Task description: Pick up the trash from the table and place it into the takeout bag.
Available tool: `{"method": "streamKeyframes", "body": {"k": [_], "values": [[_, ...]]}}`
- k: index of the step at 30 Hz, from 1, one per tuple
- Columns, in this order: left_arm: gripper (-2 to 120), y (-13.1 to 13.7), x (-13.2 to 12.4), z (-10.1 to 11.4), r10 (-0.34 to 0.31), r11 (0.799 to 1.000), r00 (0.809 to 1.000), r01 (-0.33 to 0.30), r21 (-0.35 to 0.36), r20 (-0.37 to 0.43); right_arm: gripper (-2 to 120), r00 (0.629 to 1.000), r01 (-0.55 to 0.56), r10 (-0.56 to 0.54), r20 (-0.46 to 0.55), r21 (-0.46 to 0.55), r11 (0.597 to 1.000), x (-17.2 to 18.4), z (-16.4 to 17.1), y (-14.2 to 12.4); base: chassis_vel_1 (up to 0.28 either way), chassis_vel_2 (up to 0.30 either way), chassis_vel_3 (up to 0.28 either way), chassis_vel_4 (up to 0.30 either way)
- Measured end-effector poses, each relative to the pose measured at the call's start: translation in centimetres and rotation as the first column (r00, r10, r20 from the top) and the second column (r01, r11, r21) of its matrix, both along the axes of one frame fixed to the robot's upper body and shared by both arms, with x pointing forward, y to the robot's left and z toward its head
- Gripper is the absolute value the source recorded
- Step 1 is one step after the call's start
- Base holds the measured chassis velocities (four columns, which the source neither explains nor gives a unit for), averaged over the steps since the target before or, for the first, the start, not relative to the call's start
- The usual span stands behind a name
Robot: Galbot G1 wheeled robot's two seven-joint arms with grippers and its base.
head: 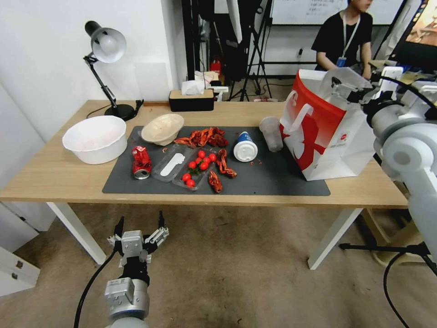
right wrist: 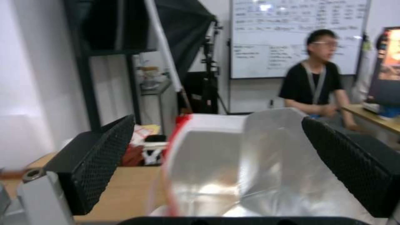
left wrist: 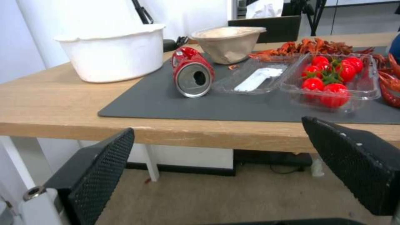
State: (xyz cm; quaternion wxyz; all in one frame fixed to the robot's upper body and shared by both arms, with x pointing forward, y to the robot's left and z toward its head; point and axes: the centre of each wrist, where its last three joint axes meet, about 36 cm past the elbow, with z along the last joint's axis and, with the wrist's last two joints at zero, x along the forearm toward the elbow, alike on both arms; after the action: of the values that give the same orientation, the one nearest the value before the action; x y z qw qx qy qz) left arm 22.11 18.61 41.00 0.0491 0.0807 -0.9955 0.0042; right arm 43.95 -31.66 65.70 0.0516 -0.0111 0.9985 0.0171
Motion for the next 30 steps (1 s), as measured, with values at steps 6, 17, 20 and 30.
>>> {"method": "streamKeyframes", "body": {"k": [6, 17, 20, 30], "values": [[100, 0.1, -0.1, 0.0, -0.001, 1.0, 1.0, 0.001, 0.001, -0.001, 100, 0.996, -0.088, 0.088, 0.005, -0.021, 0.996, -5.2, -3.2, 2.3, 0.0, 0.0, 0.0, 0.0], [100, 0.0, -0.2, 0.0, -0.008, 1.0, 1.0, 0.008, -0.004, 0.0, 100, 0.99, -0.138, 0.139, 0.019, -0.031, 0.99, -12.7, -13.2, 5.7, 0.0, 0.0, 0.0, 0.0], [100, 0.1, -0.3, 0.0, -0.008, 1.0, 1.0, 0.008, -0.005, 0.0, 100, 0.991, -0.133, 0.133, 0.026, -0.006, 0.991, -14.0, -15.7, 6.2, 0.0, 0.0, 0.0, 0.0], [100, 0.1, -0.2, -0.2, -0.012, 1.0, 1.0, 0.012, -0.013, 0.003, 100, 0.996, -0.073, 0.072, 0.054, 0.013, 0.997, -18.8, -25.2, 7.3, 0.0, 0.0, 0.0, 0.0]]}}
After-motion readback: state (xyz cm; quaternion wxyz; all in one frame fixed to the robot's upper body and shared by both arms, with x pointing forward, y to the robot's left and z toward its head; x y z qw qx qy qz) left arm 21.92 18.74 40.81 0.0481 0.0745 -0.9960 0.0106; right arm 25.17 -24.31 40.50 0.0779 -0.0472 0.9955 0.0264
